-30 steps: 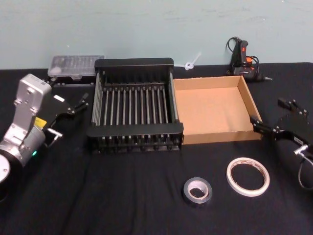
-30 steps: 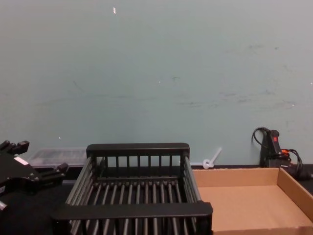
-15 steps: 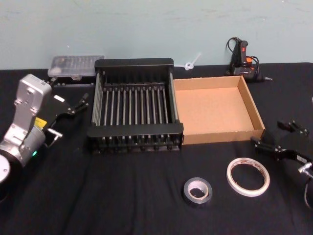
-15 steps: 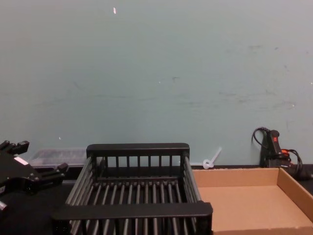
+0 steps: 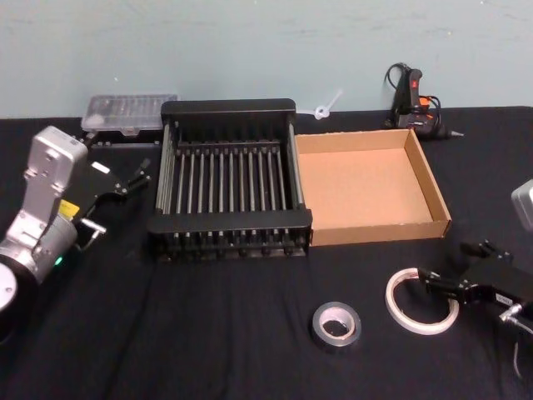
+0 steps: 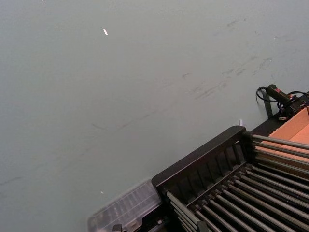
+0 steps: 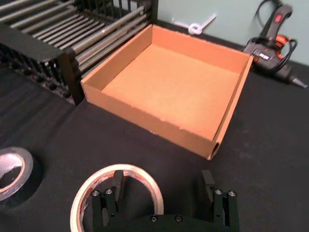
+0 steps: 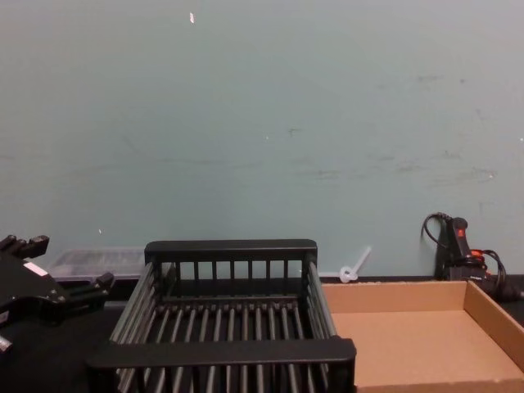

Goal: Pick up the white tape and place it into the black box , Pick up the silver tape and place it into the brown box.

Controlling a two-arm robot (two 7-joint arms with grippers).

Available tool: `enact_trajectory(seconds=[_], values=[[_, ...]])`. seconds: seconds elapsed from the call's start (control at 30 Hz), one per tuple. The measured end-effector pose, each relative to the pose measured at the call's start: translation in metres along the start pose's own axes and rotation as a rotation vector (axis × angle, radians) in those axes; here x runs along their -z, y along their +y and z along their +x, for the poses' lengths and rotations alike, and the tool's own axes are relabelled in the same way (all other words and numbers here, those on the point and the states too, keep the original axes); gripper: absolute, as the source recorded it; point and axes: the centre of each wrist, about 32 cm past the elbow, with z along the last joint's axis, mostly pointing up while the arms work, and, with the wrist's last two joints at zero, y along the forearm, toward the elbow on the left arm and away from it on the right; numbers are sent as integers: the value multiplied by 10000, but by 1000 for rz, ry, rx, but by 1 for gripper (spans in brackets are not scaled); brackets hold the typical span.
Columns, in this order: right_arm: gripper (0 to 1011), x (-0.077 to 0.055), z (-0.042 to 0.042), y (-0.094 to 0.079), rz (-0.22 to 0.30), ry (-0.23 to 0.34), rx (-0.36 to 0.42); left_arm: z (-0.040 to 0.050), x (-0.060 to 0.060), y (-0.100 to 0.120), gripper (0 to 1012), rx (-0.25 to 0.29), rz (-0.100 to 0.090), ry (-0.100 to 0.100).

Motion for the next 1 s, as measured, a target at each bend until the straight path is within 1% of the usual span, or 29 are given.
enact_trajectory(seconds=[0.23,0.37,0.7,1.0], values=[[1002,44,3,33,-36,5,-17,0,0,0,1001,0,0,0],[1002,58,5,47,-44,8,-23,0,0,0,1002,0,0,0],[1002,85,6,74,-58,15,-34,0,0,0,1001,0,0,0],[1002,100,13,84,-61,24,-34,0,0,0,1001,0,0,0]])
